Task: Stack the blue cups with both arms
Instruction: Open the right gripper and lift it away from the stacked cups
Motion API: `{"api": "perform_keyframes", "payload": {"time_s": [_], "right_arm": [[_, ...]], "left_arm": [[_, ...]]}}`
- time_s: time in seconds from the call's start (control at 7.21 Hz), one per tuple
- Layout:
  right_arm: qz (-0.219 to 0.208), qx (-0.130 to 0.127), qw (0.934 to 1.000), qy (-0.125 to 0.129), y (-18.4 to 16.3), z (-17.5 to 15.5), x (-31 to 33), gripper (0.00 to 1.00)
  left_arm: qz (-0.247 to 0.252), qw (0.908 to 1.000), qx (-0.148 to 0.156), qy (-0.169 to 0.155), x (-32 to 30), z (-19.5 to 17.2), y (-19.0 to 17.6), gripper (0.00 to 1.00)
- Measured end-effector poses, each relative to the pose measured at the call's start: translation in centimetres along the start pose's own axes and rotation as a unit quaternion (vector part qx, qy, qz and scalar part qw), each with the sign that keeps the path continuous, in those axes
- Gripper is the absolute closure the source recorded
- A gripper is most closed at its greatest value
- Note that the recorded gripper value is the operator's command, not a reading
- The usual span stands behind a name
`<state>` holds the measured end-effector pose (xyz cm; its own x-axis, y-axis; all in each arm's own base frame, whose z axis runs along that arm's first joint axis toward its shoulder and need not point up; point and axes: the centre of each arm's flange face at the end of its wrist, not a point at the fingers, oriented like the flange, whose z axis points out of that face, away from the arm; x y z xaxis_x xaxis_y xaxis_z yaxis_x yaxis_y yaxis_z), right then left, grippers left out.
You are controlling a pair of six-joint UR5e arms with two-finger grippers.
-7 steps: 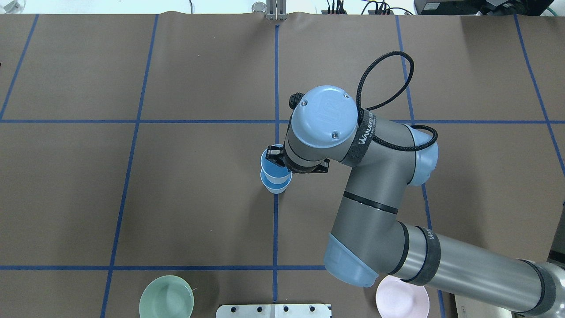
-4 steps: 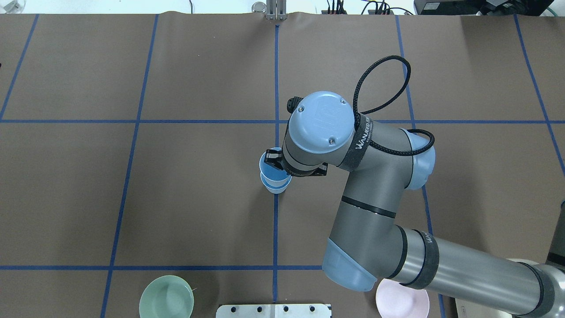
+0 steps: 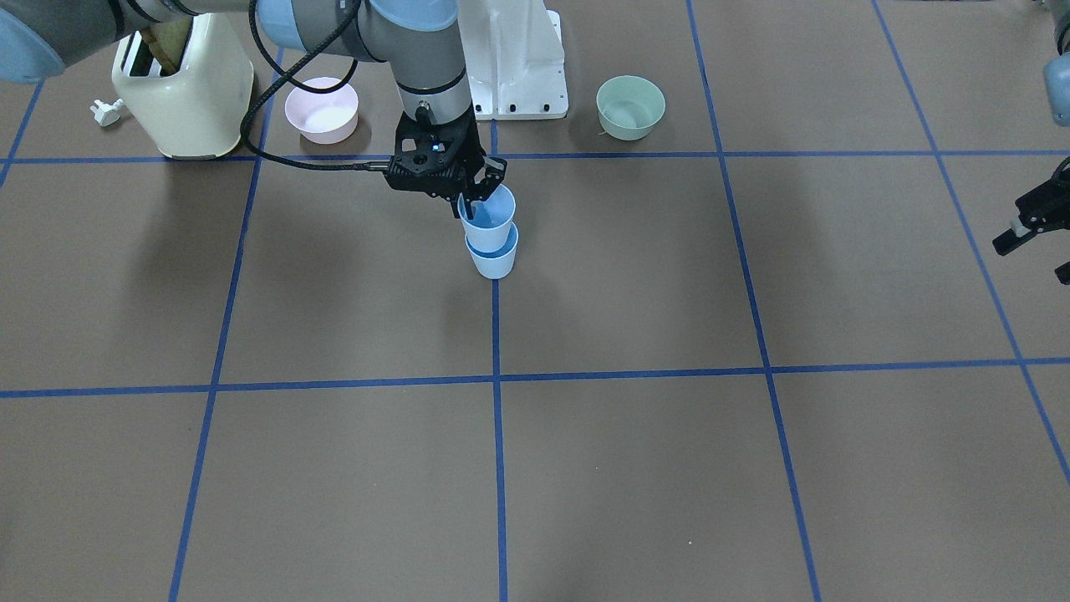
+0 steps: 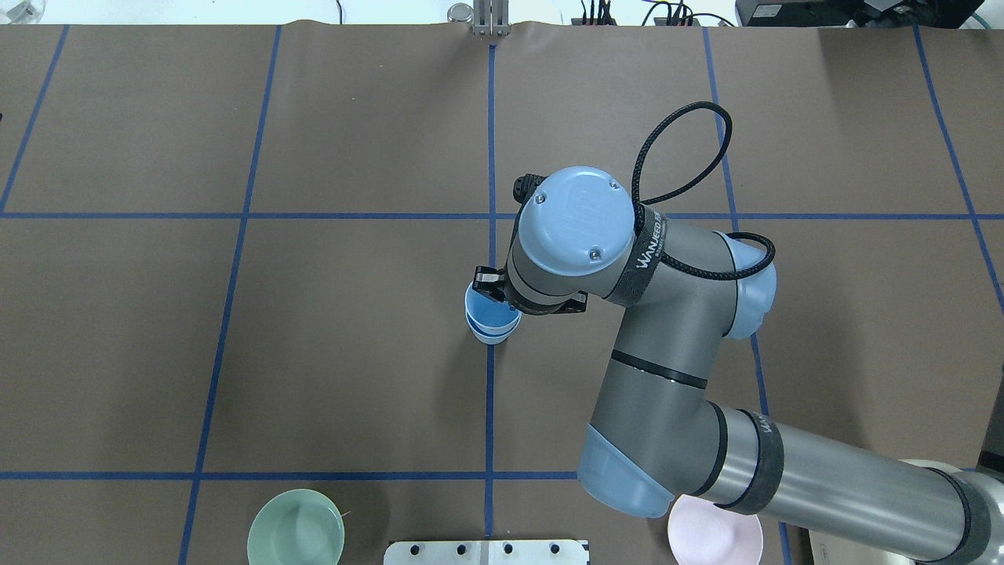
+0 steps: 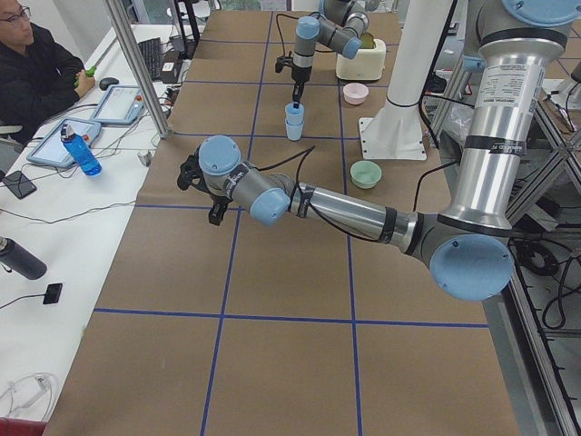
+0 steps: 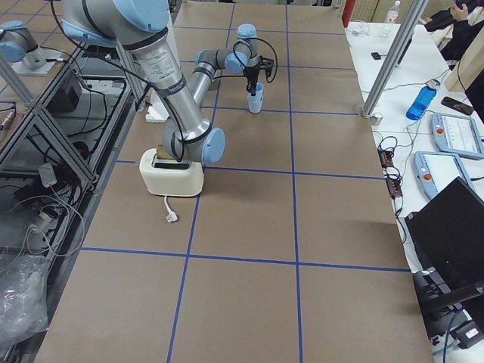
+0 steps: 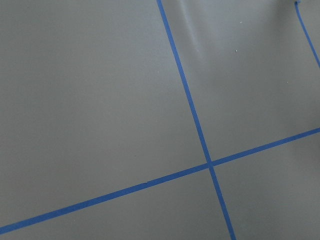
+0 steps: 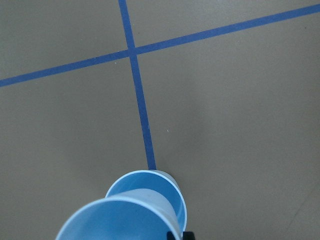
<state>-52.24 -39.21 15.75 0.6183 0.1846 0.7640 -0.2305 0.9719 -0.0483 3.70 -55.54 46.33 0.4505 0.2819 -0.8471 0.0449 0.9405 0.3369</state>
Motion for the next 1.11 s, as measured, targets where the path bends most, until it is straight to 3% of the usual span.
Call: {"api": "perform_keyframes", "payload": {"time_s": [0.42, 0.83, 1.11], "right_arm": [[-0.001, 0.016, 0.9997, -0.016, -2.0, -2.4, 0.4, 0.00], [-0.012, 0.020, 0.9989, -0.040, -13.5, -9.5, 5.6, 0.00], [-0.051, 0.027, 0.9978, -0.034, -21.4, -13.3, 14.0, 0.00]], "left_arm": [[0.000, 1.0000, 0.000, 0.001, 0.0, -0.1, 0.1, 0.02], [-0.003, 1.0000, -0.001, 0.000, -0.3, 0.0, 0.3, 0.02], [-0.006, 1.0000, 0.001, -0.004, -1.2, -0.3, 0.4, 0.02]]}}
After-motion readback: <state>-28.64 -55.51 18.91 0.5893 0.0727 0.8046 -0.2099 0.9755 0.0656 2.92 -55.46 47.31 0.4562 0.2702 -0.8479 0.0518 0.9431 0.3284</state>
